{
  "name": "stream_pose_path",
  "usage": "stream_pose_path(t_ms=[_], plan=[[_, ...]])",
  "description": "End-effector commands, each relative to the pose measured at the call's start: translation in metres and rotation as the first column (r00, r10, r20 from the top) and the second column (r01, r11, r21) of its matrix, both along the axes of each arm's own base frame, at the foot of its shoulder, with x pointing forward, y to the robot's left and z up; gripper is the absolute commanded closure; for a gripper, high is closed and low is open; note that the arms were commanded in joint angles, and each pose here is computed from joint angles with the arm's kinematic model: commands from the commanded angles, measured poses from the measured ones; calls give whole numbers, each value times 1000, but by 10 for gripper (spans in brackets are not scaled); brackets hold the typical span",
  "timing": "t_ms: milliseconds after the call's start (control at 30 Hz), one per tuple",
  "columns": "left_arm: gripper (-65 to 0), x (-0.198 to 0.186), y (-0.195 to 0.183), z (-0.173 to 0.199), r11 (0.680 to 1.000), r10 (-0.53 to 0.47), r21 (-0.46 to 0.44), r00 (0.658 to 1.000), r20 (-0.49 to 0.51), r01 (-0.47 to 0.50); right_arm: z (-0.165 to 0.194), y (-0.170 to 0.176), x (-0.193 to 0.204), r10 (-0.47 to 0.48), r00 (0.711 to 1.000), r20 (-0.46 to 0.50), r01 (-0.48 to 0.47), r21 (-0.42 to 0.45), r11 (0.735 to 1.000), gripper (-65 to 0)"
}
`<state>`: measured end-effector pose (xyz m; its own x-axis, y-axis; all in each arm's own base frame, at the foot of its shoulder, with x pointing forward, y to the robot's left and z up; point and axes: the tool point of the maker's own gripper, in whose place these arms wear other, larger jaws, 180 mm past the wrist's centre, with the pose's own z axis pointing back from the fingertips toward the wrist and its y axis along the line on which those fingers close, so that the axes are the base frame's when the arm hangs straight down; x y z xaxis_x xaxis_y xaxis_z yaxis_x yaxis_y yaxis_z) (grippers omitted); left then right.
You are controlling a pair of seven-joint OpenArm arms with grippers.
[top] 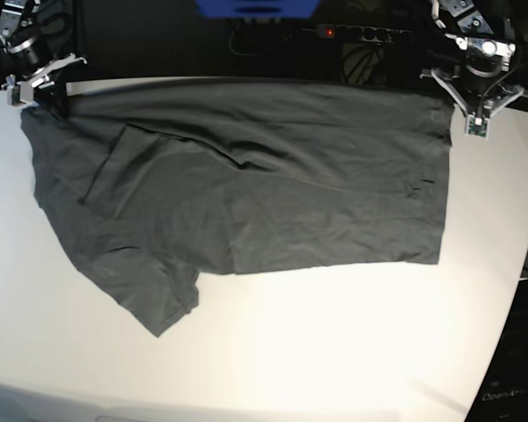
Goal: Fold the T-shirt properly
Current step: 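Pull the held corner with the left gripper away from the right gripper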
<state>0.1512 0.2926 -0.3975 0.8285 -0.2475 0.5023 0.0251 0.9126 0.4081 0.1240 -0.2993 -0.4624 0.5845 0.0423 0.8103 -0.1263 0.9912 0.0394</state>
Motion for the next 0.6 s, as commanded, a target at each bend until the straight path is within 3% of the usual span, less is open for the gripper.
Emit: stream_pose_path(t_ms=[0, 200, 400, 567], plan=[[-35, 8, 13, 17, 999, 25, 42, 999, 44, -27, -82, -9, -127, 37, 742, -669, -169, -133, 977, -4], [-36, 21, 47, 40, 982, 161, 92, 985, 66, -167, -82, -8, -126, 39, 743, -669, -170, -133, 976, -4], [-36, 30, 59, 49, 968, 194, 152, 980, 41, -198, -81, -11, -118, 38, 750, -661, -174, -142, 974, -3], [-36, 31, 58, 48, 970, 191, 148, 981, 40, -195, -79, -13, -117, 35, 752, -659, -175, -148, 973, -3]])
